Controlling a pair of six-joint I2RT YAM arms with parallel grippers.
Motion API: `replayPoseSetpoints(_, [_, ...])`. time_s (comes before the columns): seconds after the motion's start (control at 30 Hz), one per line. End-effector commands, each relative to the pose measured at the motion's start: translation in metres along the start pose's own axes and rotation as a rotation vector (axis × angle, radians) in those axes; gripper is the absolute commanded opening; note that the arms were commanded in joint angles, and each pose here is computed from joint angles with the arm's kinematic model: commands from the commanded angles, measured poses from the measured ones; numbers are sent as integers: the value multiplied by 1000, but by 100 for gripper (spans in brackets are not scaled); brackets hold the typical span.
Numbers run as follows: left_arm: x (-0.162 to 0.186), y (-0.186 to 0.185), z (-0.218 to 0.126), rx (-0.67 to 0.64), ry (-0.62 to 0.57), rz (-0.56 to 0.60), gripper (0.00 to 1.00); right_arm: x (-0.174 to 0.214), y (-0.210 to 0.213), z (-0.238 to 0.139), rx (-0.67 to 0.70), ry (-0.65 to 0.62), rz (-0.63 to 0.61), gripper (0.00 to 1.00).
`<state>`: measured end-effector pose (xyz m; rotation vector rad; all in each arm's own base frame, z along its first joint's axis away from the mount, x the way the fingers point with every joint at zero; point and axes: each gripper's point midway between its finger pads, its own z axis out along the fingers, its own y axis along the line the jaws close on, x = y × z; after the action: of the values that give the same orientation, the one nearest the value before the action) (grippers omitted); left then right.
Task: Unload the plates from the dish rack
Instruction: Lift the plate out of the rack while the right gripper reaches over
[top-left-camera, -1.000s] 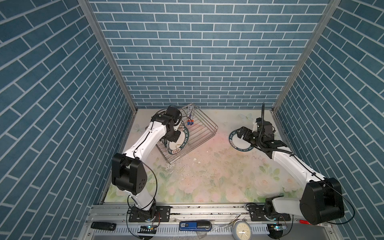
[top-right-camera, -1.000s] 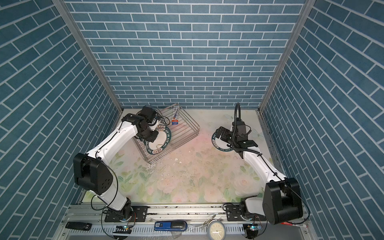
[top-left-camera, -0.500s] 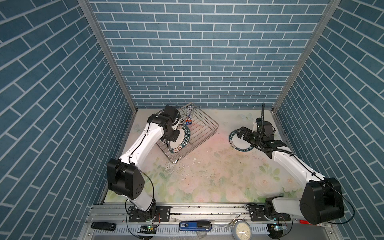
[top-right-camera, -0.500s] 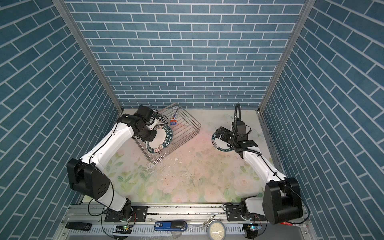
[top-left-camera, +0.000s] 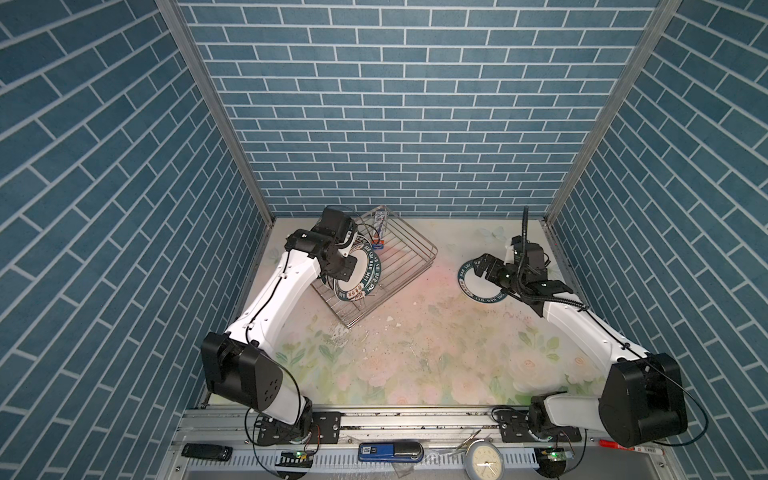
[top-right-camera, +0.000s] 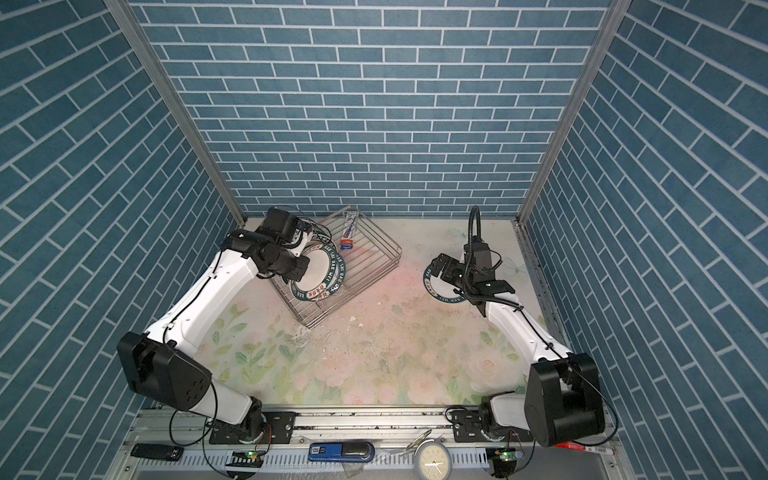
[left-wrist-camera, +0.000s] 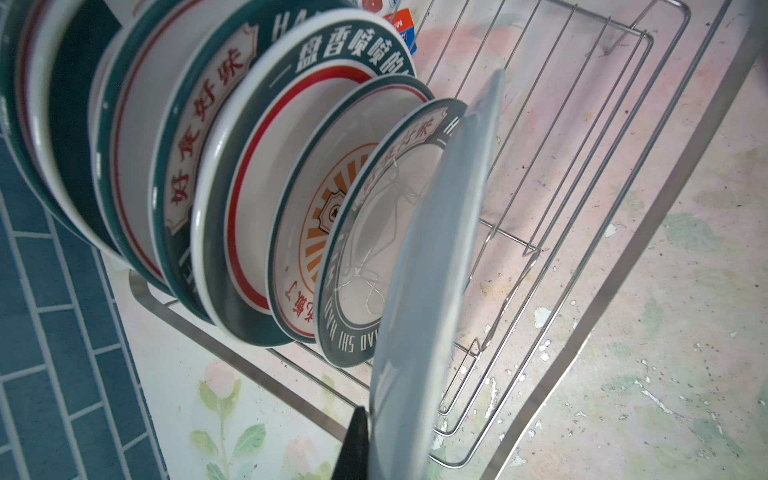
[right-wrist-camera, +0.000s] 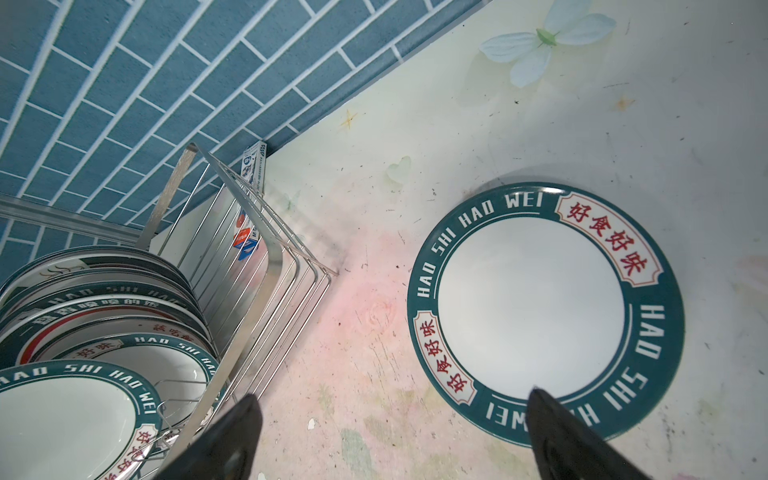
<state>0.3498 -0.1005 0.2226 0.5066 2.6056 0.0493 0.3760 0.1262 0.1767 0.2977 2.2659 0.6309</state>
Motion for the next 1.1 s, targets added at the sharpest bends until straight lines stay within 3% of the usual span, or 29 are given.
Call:
replayPoseSetpoints(0.0, [-10, -3, -13, 21, -63, -19, 0, 9, -8, 4, 11, 11, -24, 99])
replayPoseSetpoints(0.17, [-16, -1, -31, 15, -145, -26, 0, 7, -10, 2, 17, -10, -27, 99])
replayPoseSetpoints(0.4, [-29, -5, -74, 58, -364, -76, 0, 5, -9, -1, -1, -42, -34, 99])
replayPoseSetpoints(0.57, [-41, -30, -96, 242, -516, -155, 0, -2, 4, -13, -87, -120, -51, 99])
replayPoseSetpoints(0.63, [-46, -60, -100, 434, -569, -145, 0, -4, 10, -18, -120, -145, -54, 99])
replayPoseSetpoints(0.73, [-54, -92, -99, 663, -572, -159, 0, -6, 22, -28, -207, -191, -48, 99])
replayPoseSetpoints(0.83, [-64, -106, -89, 790, -543, -205, 0, -8, 42, -41, -348, -248, -61, 99])
replayPoseSetpoints(1.07, [-67, -107, -66, 814, -465, -260, 0, -5, 87, -64, -651, -254, -51, 98])
